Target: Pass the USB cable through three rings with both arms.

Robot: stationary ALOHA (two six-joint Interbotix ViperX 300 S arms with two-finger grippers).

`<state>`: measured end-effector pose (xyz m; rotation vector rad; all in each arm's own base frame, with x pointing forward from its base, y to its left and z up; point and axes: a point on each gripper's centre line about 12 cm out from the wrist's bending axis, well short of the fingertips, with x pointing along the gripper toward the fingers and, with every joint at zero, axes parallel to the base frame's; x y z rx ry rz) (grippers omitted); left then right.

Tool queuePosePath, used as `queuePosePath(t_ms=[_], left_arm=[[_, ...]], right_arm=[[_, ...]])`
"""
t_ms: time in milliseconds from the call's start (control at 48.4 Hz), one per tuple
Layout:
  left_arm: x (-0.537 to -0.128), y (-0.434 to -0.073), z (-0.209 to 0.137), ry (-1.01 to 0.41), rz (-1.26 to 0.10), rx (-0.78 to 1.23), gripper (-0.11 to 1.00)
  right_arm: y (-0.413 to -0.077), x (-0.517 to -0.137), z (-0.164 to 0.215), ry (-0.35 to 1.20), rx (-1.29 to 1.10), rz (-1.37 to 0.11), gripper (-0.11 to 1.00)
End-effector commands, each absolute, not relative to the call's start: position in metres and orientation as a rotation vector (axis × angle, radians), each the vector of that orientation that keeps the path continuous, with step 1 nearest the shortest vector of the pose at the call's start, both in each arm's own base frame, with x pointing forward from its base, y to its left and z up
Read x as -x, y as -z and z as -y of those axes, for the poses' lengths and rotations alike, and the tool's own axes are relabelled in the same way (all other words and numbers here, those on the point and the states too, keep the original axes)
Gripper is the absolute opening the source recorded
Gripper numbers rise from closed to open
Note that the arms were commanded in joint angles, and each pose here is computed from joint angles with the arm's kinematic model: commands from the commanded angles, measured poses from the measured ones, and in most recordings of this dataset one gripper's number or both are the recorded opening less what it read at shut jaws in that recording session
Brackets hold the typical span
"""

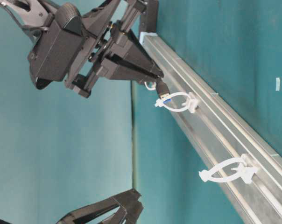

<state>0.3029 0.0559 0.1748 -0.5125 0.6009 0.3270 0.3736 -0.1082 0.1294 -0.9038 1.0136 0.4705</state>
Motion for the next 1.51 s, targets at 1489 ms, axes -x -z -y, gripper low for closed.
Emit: queuePosePath(t_ms=[1489], left_arm=[[-0.318, -0.185, -0.025, -0.239, -0.559, 0.560, 0.94]], right_arm=[[-0.128, -0.393, 0.073, -0.536, 0.911, -0.970, 0.07]])
